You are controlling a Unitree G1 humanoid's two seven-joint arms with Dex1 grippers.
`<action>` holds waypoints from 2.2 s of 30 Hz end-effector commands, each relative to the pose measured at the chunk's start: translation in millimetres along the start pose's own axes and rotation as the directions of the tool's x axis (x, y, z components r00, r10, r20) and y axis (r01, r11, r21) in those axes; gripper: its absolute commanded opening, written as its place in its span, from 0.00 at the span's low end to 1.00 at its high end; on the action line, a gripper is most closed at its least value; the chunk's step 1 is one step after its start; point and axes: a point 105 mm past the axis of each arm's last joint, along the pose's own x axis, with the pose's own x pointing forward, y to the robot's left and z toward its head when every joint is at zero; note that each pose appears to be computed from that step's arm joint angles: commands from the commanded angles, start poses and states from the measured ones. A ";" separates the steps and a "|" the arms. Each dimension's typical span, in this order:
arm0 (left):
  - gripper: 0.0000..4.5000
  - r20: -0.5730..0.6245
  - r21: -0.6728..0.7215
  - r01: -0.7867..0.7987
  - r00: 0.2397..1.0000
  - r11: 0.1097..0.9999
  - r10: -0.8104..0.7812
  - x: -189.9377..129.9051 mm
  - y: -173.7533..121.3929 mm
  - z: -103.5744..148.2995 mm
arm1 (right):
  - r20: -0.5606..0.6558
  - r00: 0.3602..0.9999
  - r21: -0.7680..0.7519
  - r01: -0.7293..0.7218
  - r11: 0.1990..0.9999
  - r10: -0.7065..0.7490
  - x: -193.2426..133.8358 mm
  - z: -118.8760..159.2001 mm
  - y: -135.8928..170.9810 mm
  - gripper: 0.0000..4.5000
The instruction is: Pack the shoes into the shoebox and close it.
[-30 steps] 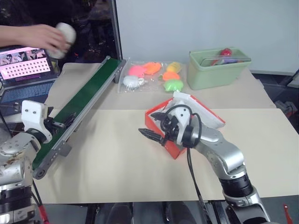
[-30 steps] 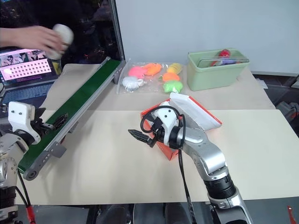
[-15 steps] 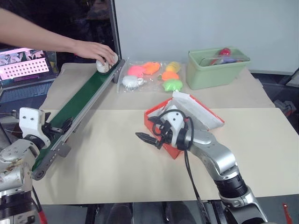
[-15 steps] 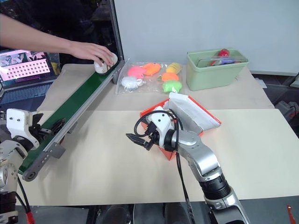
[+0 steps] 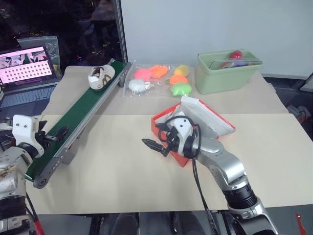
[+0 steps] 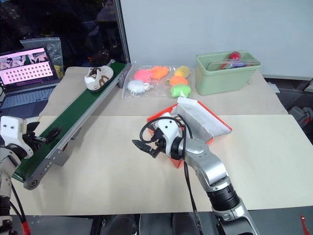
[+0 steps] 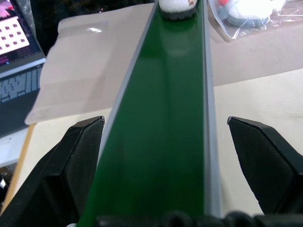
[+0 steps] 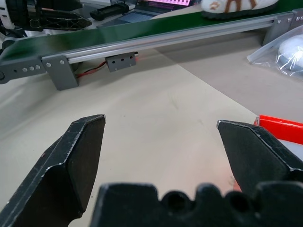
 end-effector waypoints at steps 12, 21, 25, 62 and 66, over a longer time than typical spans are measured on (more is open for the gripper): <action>1.00 0.017 0.145 0.057 0.998 0.988 -0.060 1.8 11.6 6.3 | 0.040 0.999 -0.005 0.027 1.000 -0.027 2.4 10.9 -0.9 1.00; 1.00 0.006 0.132 0.035 0.999 0.991 -0.036 1.5 24.4 0.5 | 0.046 0.998 0.001 0.042 0.999 -0.042 2.1 12.3 -3.8 1.00; 1.00 -0.011 0.116 0.047 0.999 0.992 -0.046 2.4 19.9 -8.7 | 0.049 0.998 0.002 0.045 0.999 -0.045 1.6 13.3 -4.5 1.00; 0.62 0.341 0.165 0.551 0.747 0.818 -0.571 6.6 -241.7 90.0 | 0.133 0.986 0.860 -0.066 0.506 -0.097 3.9 25.3 -29.9 1.00; 0.62 0.345 0.150 0.598 0.714 0.787 -0.609 3.2 -257.2 95.5 | 0.129 0.990 0.858 -0.081 0.507 -0.061 5.8 30.6 -24.0 1.00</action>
